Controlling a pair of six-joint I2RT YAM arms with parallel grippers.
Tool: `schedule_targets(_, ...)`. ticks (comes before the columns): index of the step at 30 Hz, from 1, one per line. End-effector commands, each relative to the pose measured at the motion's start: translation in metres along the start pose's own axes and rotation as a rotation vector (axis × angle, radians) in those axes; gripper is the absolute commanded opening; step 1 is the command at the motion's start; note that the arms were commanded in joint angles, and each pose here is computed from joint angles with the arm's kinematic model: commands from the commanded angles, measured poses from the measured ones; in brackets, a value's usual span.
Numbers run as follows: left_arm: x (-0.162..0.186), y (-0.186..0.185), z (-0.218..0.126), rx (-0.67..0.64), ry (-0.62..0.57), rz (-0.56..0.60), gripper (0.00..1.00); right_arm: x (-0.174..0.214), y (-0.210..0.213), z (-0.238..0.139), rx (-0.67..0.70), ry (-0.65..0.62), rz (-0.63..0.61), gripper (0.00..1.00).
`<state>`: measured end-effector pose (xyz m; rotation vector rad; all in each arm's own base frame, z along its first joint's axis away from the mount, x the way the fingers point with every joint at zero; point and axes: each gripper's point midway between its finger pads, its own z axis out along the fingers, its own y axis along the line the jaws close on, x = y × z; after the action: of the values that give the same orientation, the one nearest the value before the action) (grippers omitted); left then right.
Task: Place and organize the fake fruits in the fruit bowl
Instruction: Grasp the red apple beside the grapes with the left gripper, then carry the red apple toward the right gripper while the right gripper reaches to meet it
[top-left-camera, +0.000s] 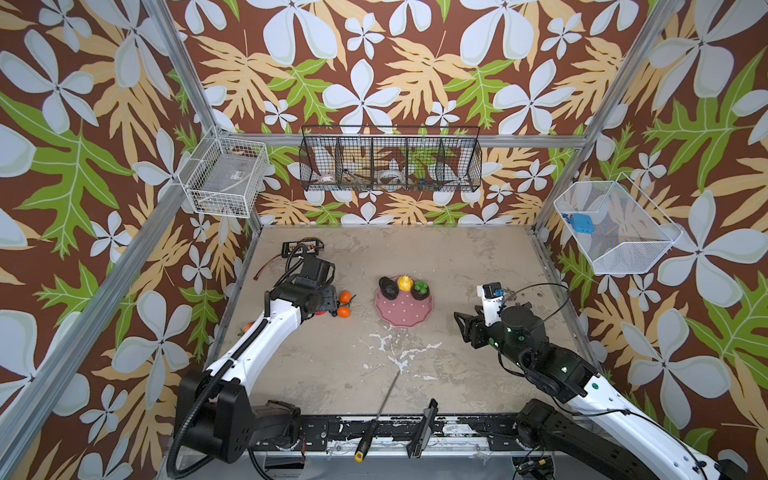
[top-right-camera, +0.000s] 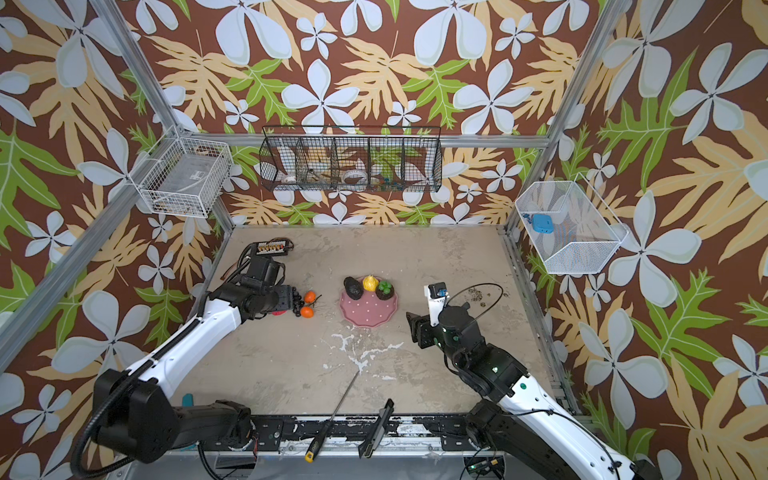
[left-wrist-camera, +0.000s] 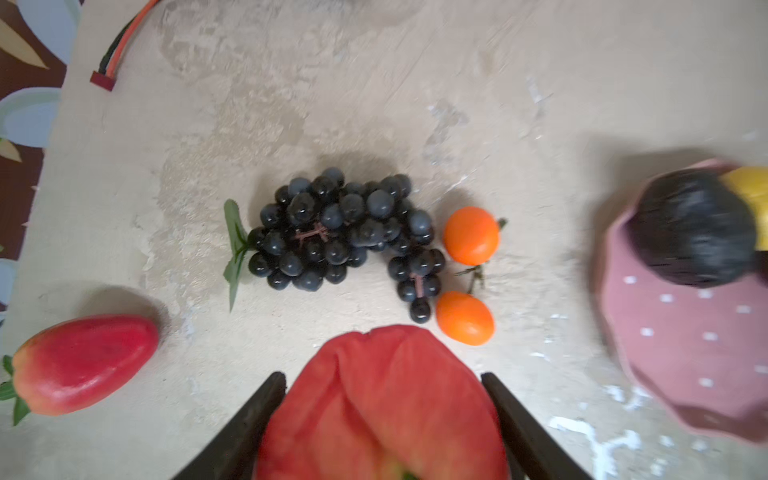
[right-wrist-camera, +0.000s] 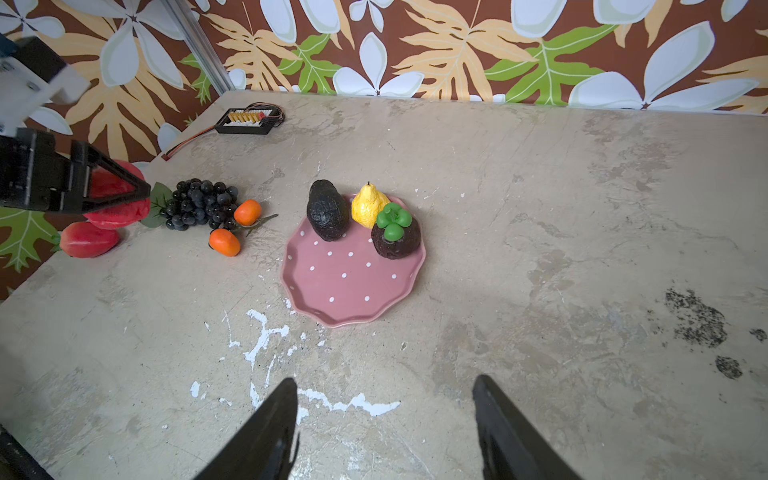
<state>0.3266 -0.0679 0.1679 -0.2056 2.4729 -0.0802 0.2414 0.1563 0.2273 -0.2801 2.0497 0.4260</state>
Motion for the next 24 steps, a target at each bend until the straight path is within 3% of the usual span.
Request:
schedule_targets(1,-0.011,-0.044,-0.023,0.255,-0.055,-0.119,0.69,-0.009,0.019,0.002,-0.099,-0.030,0.004,0.67)
schedule_targets(6,-0.011,-0.104,-0.051,0.632,-0.086,-0.271,0.68,-0.011,0.037,0.006,-0.209,-0.069,0.012,0.68)
schedule_targets(10,-0.005,-0.138,-0.064,0.789,-0.088,-0.337,0.68,-0.009,0.056,0.008,-0.319,-0.080,0.012,0.68)
schedule_targets(20,0.014,-0.150,-0.075,0.966,-0.043,-0.531,0.69,-0.004,0.094,0.020,-0.525,-0.058,-0.065,0.59)
schedule_targets(24,0.029,-0.156,-0.076,1.006,-0.010,-0.552,0.69,-0.004,0.102,0.026,-0.563,-0.059,-0.098,0.48)
